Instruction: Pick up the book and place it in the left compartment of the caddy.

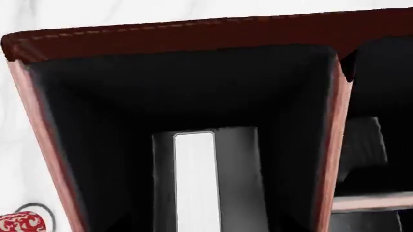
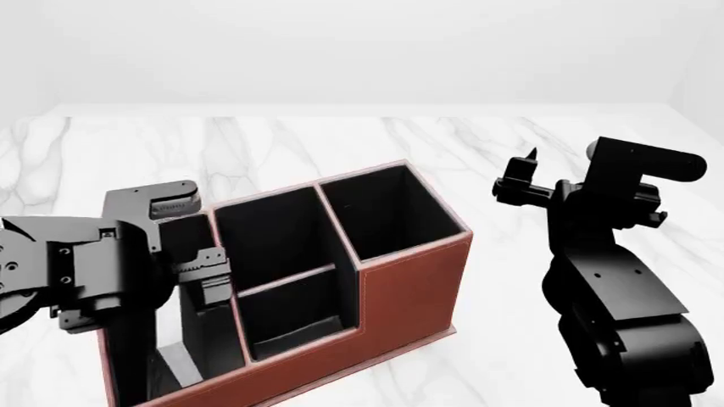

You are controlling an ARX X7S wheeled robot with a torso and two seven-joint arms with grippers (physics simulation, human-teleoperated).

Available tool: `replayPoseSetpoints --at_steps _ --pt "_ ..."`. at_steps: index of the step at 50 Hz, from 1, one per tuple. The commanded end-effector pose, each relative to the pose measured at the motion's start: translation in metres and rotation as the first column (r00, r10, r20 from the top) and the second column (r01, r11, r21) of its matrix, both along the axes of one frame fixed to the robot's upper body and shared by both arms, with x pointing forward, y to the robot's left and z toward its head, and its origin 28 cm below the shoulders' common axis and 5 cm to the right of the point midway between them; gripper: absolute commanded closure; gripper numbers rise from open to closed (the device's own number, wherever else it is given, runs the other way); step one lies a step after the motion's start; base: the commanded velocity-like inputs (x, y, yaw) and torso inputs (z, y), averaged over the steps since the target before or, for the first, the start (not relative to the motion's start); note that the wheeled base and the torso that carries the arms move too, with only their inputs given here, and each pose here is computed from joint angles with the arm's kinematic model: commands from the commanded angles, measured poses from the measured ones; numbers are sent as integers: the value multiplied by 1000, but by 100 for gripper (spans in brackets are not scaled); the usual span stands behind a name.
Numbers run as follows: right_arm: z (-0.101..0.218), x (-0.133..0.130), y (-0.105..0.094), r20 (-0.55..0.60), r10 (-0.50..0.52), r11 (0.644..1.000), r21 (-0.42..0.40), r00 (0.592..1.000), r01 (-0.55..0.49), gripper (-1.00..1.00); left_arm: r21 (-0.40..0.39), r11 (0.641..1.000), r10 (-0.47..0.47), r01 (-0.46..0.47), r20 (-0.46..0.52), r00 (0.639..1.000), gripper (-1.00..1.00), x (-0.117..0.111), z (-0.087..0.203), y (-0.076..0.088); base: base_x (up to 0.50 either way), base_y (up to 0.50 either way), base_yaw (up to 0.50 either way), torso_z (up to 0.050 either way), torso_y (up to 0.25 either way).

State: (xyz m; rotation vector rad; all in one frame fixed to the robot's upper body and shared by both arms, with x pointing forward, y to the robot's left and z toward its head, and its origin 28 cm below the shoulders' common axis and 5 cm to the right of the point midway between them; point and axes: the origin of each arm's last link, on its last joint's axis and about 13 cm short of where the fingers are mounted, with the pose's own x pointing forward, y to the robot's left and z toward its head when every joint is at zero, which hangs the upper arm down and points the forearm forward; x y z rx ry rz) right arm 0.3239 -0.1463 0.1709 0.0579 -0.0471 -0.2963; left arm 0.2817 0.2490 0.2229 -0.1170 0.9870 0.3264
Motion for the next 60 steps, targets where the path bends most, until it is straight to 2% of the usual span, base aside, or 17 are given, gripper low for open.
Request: replayPoseSetpoints --at_steps 1,9,12,16,17,20,21,27,31,36,40,43,45,50,52,54,60 --pt "0 0 1 2 1 1000 1 1000 -1 -100 24 999 -31 28 106 994 -100 -14 52 -3 0 0 0 0 0" --pt "0 0 1 5 4 1000 4 1000 -4 -100 23 998 -65 61 231 971 -100 -46 116 -8 0 0 0 0 1" --pt "3 -1 3 8 9 1000 2 1000 -9 -100 20 997 -73 71 236 969 -100 -47 114 -10 0 0 0 0 0" --pt "13 -2 6 27 30 1000 -3 999 -30 -100 77 996 -62 37 356 932 -100 -41 100 -10 0 0 0 0 0" --pt "19 -3 6 56 31 999 -12 998 -30 -100 132 991 -65 4 459 886 -100 -40 97 -11 0 0 0 0 0" --pt "30 -5 9 109 47 999 -18 993 -46 -100 230 972 -102 -48 597 795 -100 -38 90 -13 0 0 0 0 0" --pt "36 -8 13 160 69 997 -56 985 -60 -100 320 943 -150 -92 655 740 -100 -35 80 -15 0 0 0 0 0" --pt "47 -16 27 332 108 987 -149 937 -61 -100 431 876 -229 -218 768 598 -100 -24 46 -19 0 0 0 0 0" --pt "49 -21 32 384 151 982 -167 911 -92 -100 422 882 -236 -210 782 577 -100 -22 34 -21 0 0 0 0 0" --pt "49 -25 35 453 136 983 -172 881 -63 -100 478 835 -307 -272 815 491 -100 -21 29 -22 0 0 0 0 0" --pt "51 -27 36 481 135 982 -184 866 -51 -100 504 818 -338 -277 811 477 -100 -23 26 -24 0 0 0 0 0" --pt "51 -30 38 514 152 978 -200 844 -54 -100 519 797 -372 -310 825 426 -100 -22 21 -25 0 0 0 0 0" --pt "51 -31 39 528 150 977 -206 836 -45 -100 521 793 -374 -316 826 422 -100 -21 20 -26 0 0 0 0 0" --pt "58 -37 41 584 175 974 -218 793 -55 -100 535 752 -441 -386 843 309 -100 -17 23 -27 0 0 0 0 0" --pt "62 -39 41 608 189 973 -221 771 -64 -100 578 694 -535 -430 813 229 -100 -15 24 -27 0 0 0 0 0" --pt "63 -41 43 618 202 971 -228 759 -73 -100 566 717 -508 -405 824 253 -100 -13 24 -27 0 0 0 0 0" --pt "64 -43 46 625 230 966 -238 746 -98 -100 571 711 -549 -411 815 184 -100 -8 26 -27 0 0 0 0 0"
